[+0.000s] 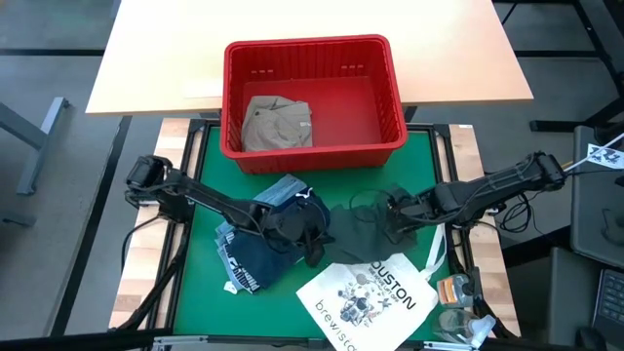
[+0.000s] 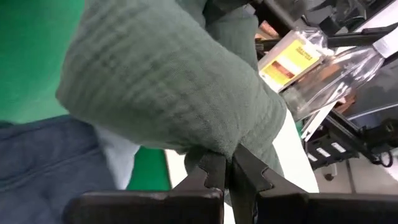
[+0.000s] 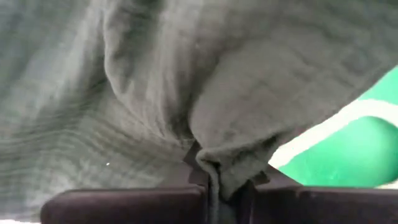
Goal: Fold Laundry from Bin
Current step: Stack the dark green shirt on top of the gray shorts
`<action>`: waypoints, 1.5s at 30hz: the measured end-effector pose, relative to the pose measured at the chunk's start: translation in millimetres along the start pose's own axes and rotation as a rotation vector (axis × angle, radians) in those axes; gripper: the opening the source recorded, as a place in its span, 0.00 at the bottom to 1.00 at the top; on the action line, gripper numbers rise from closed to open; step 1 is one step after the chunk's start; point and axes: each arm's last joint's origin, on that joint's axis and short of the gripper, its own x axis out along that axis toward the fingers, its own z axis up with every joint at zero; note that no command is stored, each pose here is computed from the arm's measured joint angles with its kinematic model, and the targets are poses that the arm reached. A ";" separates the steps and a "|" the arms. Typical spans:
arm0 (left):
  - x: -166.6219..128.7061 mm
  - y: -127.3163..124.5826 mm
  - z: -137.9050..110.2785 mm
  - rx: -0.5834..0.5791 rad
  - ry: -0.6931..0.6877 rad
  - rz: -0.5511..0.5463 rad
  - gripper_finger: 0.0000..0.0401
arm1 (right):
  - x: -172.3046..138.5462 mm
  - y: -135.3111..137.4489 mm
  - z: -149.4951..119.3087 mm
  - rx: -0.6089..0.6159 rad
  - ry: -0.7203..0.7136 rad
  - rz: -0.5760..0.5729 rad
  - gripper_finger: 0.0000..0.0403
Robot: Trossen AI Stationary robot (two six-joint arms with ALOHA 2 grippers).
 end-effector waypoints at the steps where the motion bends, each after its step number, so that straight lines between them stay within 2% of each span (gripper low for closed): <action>1: -2.1 -0.8 0.6 0.001 -0.001 0.001 0.00 | -4.0 1.9 2.2 -0.006 -0.030 0.006 0.05; 9: -37.6 -13.5 6.4 0.013 0.017 0.001 0.00 | -21.6 29.8 20.1 -0.081 -0.248 0.220 0.05; 17: -88.5 -26.1 2.8 -0.014 0.046 0.045 0.00 | -11.8 57.5 36.6 -0.142 -0.370 0.355 0.05; 22: -107.3 -30.9 -7.9 -0.038 0.092 0.068 0.00 | -1.0 75.6 58.2 -0.180 -0.462 0.458 0.05; 26: -117.1 -35.5 -22.6 -0.071 0.157 0.085 0.00 | 12.6 86.5 76.5 -0.200 -0.479 0.549 0.05; 33: -136.4 -34.9 -52.9 -0.113 0.335 0.187 0.00 | 44.0 89.4 97.9 -0.195 -0.442 0.544 0.05; 40: -153.6 -24.2 -73.1 -0.185 0.493 0.369 0.00 | 74.4 90.2 114.3 -0.208 -0.449 0.505 0.07; 45: -155.3 -24.2 -81.5 -0.201 0.544 0.406 0.00 | 88.1 89.9 116.5 -0.210 -0.411 0.490 0.09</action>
